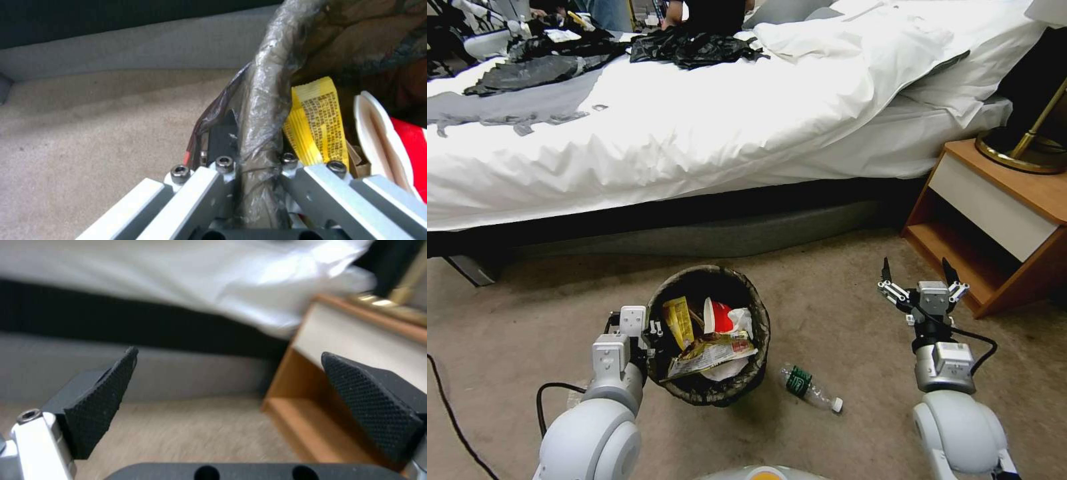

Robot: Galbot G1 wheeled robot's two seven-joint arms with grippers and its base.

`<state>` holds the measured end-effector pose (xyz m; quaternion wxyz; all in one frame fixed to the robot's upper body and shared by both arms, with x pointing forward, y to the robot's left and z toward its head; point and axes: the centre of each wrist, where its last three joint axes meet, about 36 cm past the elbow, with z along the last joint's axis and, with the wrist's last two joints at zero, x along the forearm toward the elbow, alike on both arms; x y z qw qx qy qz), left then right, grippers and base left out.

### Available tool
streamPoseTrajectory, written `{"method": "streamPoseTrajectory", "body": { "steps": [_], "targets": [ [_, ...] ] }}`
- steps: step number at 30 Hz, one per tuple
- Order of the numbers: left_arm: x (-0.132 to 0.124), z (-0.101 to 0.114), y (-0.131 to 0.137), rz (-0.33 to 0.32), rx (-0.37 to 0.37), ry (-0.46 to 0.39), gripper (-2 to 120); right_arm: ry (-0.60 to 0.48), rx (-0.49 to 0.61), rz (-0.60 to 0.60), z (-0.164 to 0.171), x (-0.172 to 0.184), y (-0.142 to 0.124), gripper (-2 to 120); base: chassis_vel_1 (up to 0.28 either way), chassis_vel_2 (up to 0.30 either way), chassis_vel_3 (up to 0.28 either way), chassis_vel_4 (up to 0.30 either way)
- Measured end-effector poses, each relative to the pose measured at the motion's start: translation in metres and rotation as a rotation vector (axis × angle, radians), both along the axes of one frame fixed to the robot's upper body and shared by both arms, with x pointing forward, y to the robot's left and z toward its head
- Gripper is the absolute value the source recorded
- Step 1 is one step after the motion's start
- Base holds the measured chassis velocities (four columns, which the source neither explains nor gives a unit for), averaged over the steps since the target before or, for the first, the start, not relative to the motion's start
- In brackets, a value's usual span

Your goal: Pick up the trash bin, then pick up the garbage from the floor and place it into the trash bin.

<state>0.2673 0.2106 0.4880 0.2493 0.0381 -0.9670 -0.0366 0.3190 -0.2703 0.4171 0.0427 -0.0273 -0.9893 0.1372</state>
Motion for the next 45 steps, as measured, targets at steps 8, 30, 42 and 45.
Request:
{"method": "streamPoseTrajectory", "body": {
  "steps": [8,30,42,45],
  "targets": [
    [-0.001,0.0,0.001,0.012,0.004,0.002,0,0.497,-0.016,0.304,-0.014,0.04,-0.048,100,0.0,0.0,0.0,0.0],
    [0.001,-0.004,0.002,0.018,0.014,0.011,0,1.004,0.117,0.526,-0.141,0.078,-0.035,100,0.0,0.0,0.0,0.0],
    [0.0,-0.006,0.003,0.021,0.02,0.018,0,1.028,0.122,0.565,-0.16,0.085,-0.008,100,0.0,0.0,0.0,0.0],
    [0.0,-0.006,0.003,0.021,0.02,0.019,0,1.029,0.119,0.564,-0.163,0.087,-0.005,100,0.0,0.0,0.0,0.0]
  ]
}}
